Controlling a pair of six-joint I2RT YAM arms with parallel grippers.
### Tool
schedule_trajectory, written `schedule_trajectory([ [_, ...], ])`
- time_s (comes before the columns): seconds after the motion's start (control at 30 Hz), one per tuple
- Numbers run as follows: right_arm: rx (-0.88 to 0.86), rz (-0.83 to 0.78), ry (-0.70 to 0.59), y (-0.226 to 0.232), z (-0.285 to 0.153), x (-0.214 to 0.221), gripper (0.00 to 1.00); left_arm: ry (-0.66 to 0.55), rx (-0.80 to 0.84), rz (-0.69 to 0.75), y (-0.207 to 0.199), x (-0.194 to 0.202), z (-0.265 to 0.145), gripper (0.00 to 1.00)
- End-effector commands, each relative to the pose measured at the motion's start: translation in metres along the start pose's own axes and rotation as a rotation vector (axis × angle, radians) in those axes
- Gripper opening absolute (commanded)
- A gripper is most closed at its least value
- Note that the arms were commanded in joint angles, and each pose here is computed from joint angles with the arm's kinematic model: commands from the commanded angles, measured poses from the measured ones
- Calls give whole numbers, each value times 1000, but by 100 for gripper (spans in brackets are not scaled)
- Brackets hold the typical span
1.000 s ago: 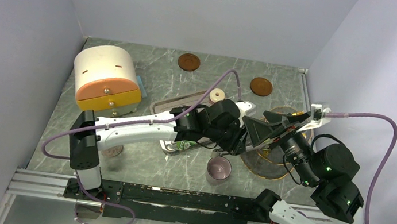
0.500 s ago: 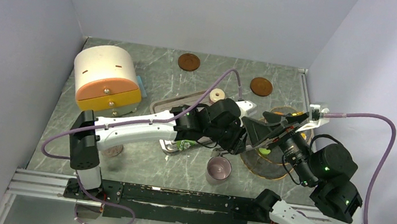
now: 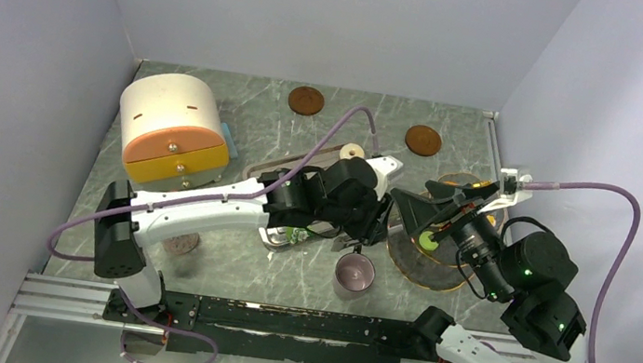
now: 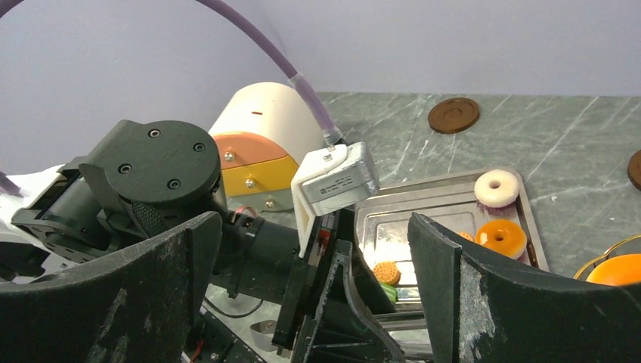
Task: Serve the afternoon tea
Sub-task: Place the desert on the desert table, then pick up the desert from the tray.
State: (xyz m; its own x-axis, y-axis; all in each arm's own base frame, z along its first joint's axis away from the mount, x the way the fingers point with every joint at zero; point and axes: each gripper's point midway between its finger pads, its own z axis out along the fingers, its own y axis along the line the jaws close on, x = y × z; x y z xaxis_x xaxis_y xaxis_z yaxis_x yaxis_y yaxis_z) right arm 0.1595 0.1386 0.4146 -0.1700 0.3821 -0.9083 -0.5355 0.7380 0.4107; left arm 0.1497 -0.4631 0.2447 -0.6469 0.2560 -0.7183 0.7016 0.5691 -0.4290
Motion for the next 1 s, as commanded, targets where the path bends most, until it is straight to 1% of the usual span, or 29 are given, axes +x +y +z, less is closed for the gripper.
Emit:
schedule_trajectory([
  [0.0, 9, -11, -11, -1, 2, -3, 98, -30, -61, 17, 11, -1, -13, 46],
  [0.27, 7, -10, 4, 0, 6, 2, 98, -20, -157, 22, 37, 13, -24, 45],
  [0.43, 8, -8, 6, -1, 8, 5, 98, -10, -253, 26, 57, 22, -32, 45],
  [0.7, 13, -12, 20, -2, 13, 11, 98, 31, -450, 17, 108, 42, -46, 47],
  [0.97, 17, -14, 20, -3, 14, 13, 98, 73, -550, -47, 166, 55, -49, 47],
])
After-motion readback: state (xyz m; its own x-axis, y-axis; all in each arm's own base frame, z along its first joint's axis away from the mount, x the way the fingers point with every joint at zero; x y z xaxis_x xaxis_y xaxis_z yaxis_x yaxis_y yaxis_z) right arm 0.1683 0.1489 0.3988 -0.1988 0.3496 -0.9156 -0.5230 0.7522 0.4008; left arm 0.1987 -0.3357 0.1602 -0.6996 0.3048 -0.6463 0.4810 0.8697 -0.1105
